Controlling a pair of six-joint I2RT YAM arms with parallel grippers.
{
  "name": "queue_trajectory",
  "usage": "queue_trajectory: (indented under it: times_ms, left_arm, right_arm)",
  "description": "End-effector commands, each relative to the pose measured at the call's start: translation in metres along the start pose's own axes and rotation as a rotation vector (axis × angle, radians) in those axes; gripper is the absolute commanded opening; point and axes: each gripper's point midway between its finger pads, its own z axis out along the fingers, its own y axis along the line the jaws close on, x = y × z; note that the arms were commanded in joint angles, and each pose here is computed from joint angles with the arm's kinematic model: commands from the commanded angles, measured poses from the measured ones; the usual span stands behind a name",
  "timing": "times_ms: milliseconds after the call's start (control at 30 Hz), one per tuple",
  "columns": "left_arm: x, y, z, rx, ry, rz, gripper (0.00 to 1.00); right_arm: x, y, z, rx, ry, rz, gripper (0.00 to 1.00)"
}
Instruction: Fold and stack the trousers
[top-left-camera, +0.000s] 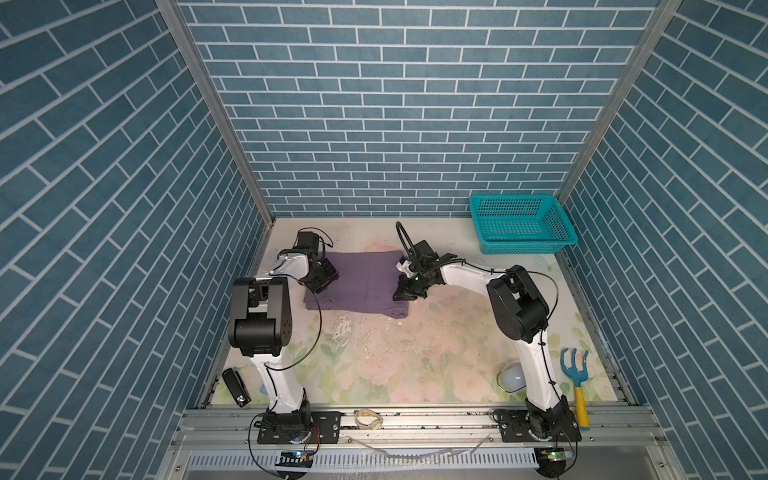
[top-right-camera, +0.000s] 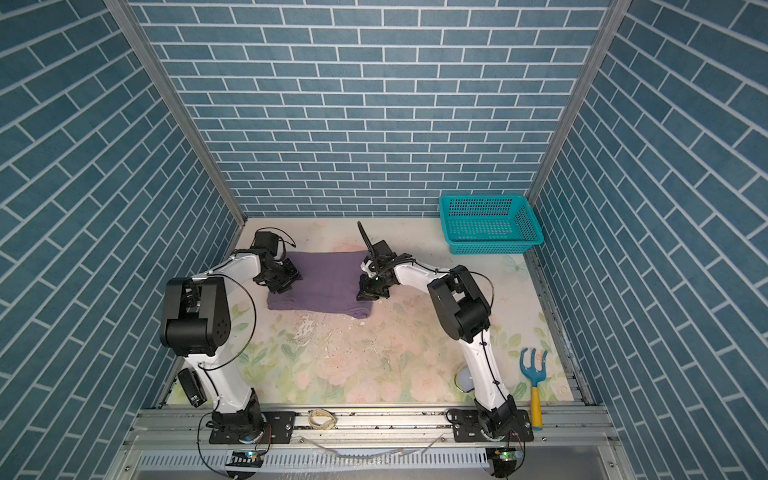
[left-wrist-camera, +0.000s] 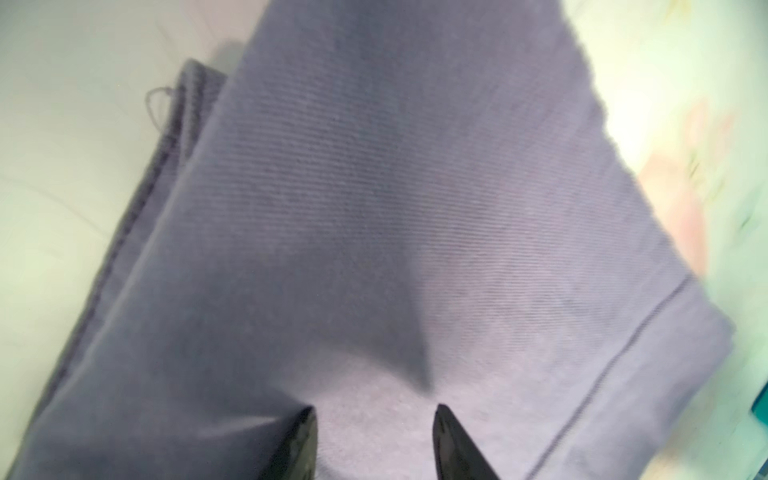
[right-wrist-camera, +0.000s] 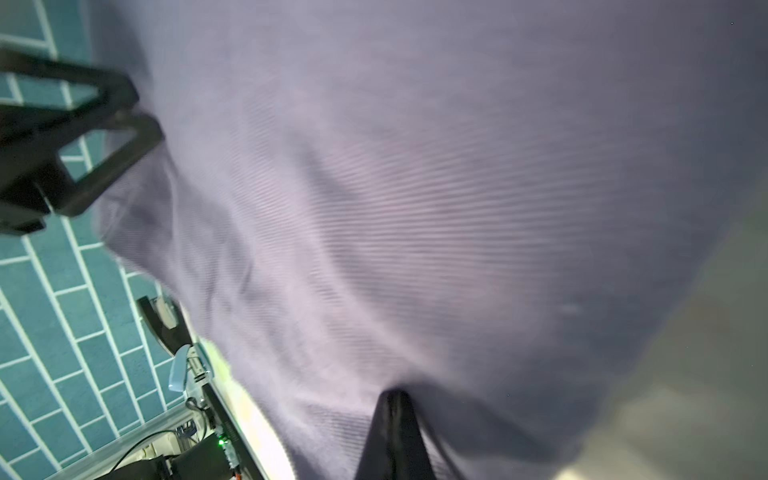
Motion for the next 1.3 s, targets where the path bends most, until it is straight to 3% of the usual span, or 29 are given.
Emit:
queue_trajectory:
  times_ms: [0, 100, 300, 400, 500, 667, 867, 1000, 1267]
  left_arm:
    - [-0.01, -0.018, -0.032, -0.005, -0.044, 0.069, 0.52]
    - [-0.001, -0.039, -0.058, 0.002, -0.089, 0.132, 0.58]
    - [0.074, -0.068, -0.068, -0.058, -0.057, 0.358, 0.69]
    - [0.114, -0.072, -0.056, -0.079, -0.026, 0.406, 0.73]
    - [0.145, -0.071, -0.038, -0.092, 0.018, 0.419, 0.76]
    - [0.17, -0.057, -0.006, -0.141, 0.079, 0.392, 0.8]
    - [0.166, -0.049, 0.021, -0.139, 0.073, 0.347, 0.82]
    - [0.151, -0.034, 0.043, -0.131, 0.103, 0.265, 0.76]
    - [0.083, 0.004, 0.053, -0.122, 0.061, 0.11, 0.76]
  right_arm:
    - [-0.027, 0.067, -0.055, -0.095, -0.099, -0.123, 0.0]
    - [-0.039, 0.083, -0.116, -0.086, -0.233, -0.181, 0.0]
    - [-0.029, 0.03, -0.216, 0.058, -0.465, -0.119, 0.01]
    - [-0.01, 0.005, -0.244, 0.135, -0.525, -0.093, 0.09]
    - [0.004, -0.01, -0.259, 0.164, -0.56, -0.054, 0.11]
    - [0.013, -0.015, -0.268, 0.159, -0.595, -0.024, 0.12]
    - [0.02, -0.022, -0.265, 0.17, -0.572, 0.006, 0.13]
    - [0.025, -0.029, -0.266, 0.196, -0.571, 0.03, 0.13]
    - [0.031, -0.041, -0.267, 0.235, -0.56, 0.06, 0.13]
